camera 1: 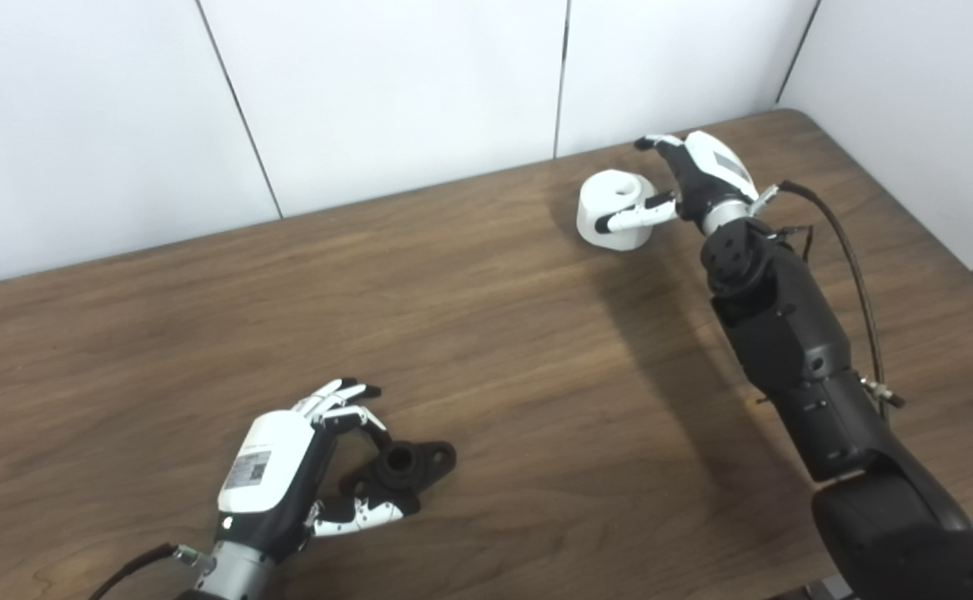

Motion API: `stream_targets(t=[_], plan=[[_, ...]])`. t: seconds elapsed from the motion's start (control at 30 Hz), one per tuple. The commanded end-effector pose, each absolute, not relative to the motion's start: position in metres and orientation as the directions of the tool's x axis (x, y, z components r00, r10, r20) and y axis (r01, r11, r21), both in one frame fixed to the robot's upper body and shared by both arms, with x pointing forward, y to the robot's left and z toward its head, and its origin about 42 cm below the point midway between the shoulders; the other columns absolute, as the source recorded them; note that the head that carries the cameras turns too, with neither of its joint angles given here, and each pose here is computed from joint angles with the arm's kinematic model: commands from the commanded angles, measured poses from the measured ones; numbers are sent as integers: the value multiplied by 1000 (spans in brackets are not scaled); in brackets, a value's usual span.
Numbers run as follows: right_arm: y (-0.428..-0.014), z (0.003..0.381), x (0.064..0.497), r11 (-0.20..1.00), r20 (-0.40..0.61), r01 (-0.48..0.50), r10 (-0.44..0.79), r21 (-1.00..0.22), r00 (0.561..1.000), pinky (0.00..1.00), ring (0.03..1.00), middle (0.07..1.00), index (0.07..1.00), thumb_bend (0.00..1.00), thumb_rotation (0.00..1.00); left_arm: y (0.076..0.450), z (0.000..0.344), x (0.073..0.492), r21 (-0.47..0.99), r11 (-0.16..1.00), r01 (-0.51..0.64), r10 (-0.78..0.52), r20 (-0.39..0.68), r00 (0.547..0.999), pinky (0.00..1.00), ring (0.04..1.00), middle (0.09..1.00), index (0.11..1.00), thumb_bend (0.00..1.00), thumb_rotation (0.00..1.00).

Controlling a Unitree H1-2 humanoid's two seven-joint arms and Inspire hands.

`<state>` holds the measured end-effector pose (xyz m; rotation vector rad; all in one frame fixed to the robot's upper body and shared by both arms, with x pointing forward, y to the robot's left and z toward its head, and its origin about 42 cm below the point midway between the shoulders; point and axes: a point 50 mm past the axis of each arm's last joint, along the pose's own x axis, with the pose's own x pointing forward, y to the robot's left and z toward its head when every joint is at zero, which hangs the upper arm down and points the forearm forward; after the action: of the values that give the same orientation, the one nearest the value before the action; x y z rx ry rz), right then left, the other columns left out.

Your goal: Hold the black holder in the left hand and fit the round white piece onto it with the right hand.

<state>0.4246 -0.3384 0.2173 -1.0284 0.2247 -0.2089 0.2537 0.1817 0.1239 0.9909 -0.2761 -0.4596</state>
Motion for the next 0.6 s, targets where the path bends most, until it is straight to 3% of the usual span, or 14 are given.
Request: stream_targets(t=[0.0,0.57], plan=[[-343,251,434,448,5,131,-271,-885,963,1000,1000,928,825,869,347,193,93,237,833,406,377,-475,-160,865,817,897,828,489,516,56],[-345,247,433,418,-19,96,-262,-903,965,1000,993,922,760,839,310,187,97,236,840,400,367,-473,-153,868,838,902,832,490,515,58]])
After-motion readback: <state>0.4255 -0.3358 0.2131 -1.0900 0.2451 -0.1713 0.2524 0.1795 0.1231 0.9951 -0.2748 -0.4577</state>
